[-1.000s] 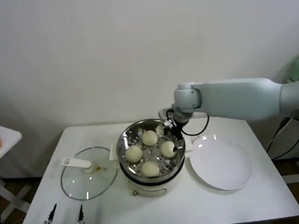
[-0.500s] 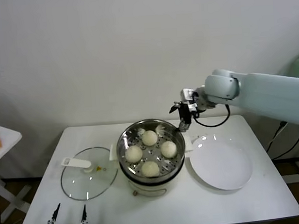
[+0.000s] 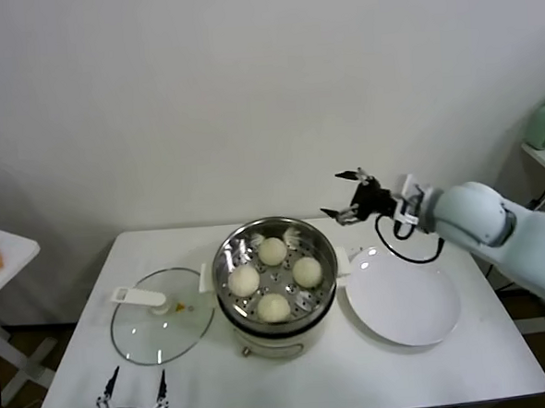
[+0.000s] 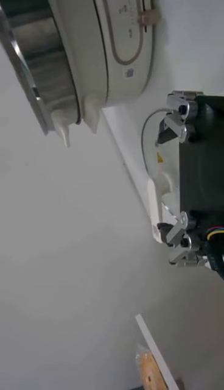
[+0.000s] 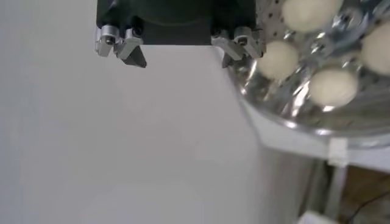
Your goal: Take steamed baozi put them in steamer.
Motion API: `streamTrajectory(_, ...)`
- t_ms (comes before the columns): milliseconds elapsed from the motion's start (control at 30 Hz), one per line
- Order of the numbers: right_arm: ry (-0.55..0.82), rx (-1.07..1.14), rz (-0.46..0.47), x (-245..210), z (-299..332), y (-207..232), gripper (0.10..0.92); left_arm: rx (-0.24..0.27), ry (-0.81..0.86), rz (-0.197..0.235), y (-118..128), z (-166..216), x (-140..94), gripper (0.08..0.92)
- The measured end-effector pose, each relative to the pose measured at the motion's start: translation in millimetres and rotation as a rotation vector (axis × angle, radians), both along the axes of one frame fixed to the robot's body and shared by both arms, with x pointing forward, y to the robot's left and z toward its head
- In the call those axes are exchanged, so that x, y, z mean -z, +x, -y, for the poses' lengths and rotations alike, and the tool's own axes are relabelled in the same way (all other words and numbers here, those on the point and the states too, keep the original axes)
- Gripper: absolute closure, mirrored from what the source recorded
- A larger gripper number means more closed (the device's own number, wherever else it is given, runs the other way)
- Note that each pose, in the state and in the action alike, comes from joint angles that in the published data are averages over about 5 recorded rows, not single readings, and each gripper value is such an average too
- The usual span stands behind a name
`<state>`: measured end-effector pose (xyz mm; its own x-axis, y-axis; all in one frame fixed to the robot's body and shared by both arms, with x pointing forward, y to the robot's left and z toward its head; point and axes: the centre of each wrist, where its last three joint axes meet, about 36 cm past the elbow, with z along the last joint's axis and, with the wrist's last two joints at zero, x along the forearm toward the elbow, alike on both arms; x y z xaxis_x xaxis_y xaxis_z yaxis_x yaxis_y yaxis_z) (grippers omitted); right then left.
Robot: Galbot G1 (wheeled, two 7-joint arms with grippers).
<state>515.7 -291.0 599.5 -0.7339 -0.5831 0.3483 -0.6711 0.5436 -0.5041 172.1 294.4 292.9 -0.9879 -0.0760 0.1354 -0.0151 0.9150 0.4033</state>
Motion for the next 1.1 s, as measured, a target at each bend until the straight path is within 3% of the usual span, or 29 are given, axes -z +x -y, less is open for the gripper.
streamTrajectory(300, 0.299, 0.108, 0.144, 41, 10, -54, 0.2, 0.003, -0.011, 0.007, 3, 4, -4, 0.177)
streamTrajectory(633, 0.615, 0.316, 0.159, 140, 36, -142, 0.2, -0.004, -0.021, 0.014, 4, 7, -4, 0.177)
streamTrajectory(867, 0.751, 0.452, 0.153, 205, 31, -218, 0.2, -0.009, -0.025, 0.017, 4, 8, -3, 0.177)
streamTrajectory(1100, 0.802, 0.558, 0.174, 249, 18, -274, 0.2, -0.013, -0.029, 0.02, 4, 8, -2, 0.177)
